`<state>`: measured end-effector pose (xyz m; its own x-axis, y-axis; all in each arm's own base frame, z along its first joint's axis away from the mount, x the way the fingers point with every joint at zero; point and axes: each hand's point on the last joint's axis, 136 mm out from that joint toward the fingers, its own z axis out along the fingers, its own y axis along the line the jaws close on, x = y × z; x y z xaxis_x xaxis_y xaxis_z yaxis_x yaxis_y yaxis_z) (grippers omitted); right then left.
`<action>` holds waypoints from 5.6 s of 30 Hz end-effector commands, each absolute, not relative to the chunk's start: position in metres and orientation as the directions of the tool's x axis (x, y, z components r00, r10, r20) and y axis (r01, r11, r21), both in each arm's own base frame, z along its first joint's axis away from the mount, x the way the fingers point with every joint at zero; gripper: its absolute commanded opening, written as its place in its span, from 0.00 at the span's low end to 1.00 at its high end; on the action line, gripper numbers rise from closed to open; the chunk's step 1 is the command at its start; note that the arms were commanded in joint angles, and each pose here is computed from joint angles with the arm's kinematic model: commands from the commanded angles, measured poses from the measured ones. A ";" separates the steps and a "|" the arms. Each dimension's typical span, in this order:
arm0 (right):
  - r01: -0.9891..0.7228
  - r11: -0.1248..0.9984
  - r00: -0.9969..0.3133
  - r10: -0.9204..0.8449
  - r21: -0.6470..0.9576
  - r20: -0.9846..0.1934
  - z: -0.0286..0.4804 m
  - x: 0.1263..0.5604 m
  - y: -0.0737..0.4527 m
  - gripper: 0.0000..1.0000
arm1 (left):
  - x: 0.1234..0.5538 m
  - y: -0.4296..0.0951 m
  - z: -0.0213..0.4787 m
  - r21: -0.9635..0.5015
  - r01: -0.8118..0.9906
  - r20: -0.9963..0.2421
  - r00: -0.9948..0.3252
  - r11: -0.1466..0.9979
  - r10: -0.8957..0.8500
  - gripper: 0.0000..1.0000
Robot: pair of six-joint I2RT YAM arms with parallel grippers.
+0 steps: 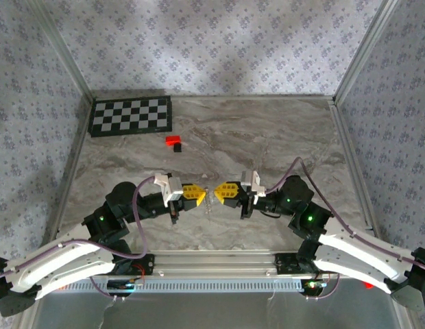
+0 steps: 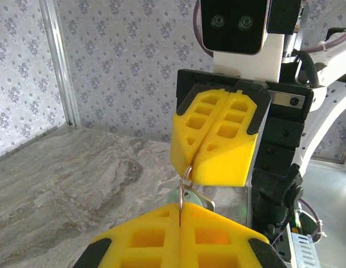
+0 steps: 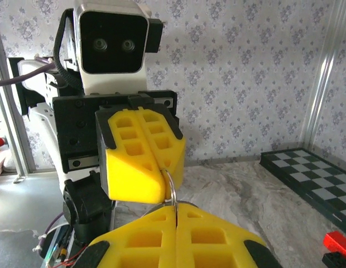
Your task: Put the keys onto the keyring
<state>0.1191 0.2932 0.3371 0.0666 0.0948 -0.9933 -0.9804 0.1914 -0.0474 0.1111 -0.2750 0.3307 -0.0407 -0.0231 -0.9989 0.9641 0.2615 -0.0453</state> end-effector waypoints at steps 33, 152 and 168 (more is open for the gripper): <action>-0.985 0.163 0.082 0.180 -0.052 -0.980 0.346 0.112 0.289 0.00 | 0.108 -0.271 0.369 -0.039 0.967 -0.992 -0.008 0.250 -0.126 0.00; -0.993 0.120 0.046 0.202 -0.022 -0.978 0.351 0.108 0.296 0.00 | 0.111 -0.274 0.359 -0.027 0.966 -0.997 -0.006 0.258 -0.082 0.00; -0.993 0.117 0.053 0.172 -0.033 -0.984 0.350 0.110 0.300 0.00 | 0.114 -0.273 0.346 0.026 0.960 -0.999 0.015 0.281 0.041 0.00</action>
<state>0.1191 0.3000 0.3296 0.0207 0.1388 -0.9901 -0.9879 0.1548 0.0011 0.1139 -0.2751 0.3242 -0.0334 0.0685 -0.9971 0.9620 0.2728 -0.0135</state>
